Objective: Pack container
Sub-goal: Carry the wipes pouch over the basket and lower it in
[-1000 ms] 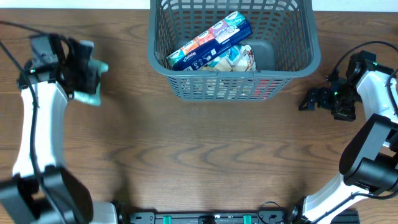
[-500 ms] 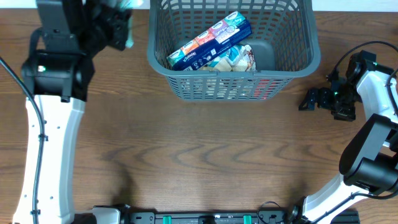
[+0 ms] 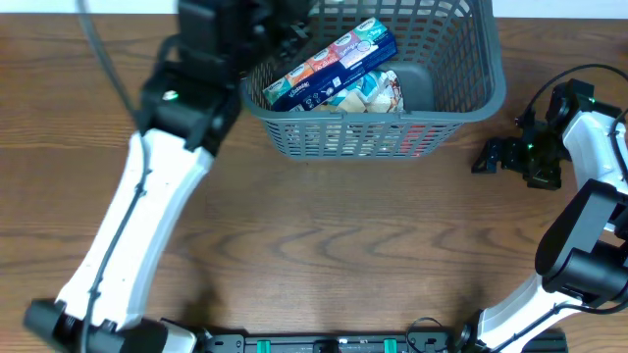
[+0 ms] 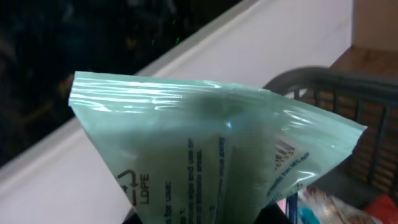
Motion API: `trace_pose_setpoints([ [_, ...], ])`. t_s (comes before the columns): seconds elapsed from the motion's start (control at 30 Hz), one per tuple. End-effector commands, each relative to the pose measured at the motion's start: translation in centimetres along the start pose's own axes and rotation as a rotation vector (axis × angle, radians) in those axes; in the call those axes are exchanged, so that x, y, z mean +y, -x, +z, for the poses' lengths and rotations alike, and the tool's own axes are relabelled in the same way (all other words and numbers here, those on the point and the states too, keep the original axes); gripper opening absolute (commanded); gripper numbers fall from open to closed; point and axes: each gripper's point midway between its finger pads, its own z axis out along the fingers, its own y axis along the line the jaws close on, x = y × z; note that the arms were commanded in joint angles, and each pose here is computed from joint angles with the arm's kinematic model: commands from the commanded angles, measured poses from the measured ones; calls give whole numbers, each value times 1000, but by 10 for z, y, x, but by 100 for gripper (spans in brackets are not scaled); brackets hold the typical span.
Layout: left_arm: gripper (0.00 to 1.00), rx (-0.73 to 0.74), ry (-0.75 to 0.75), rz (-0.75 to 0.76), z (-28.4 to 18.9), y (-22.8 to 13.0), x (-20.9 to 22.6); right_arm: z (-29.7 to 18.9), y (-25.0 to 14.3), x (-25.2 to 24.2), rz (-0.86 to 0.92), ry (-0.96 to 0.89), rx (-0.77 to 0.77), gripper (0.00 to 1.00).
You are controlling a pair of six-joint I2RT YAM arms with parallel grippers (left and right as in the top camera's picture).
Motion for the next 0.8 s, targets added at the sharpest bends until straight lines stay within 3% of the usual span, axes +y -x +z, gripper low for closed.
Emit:
trace_pose_setpoints([
  [0.0, 6, -61, 6, 59, 16, 12, -2, -12, 11, 0, -8, 0, -43, 99],
  [0.13, 6, -105, 10, 68, 45, 9, -7, -17, 15, 0, -10, -1, -58, 99],
  [0.4, 6, -25, -29, 53, 89, -28, -17, -17, 14, 0, -13, -1, -52, 99],
  [0.53, 6, 94, -84, 39, 93, -63, -30, -17, 14, 0, -13, -1, -52, 99],
  [0.77, 6, 341, -252, 175, 77, -129, -63, -17, 14, 0, -13, -1, -53, 99],
])
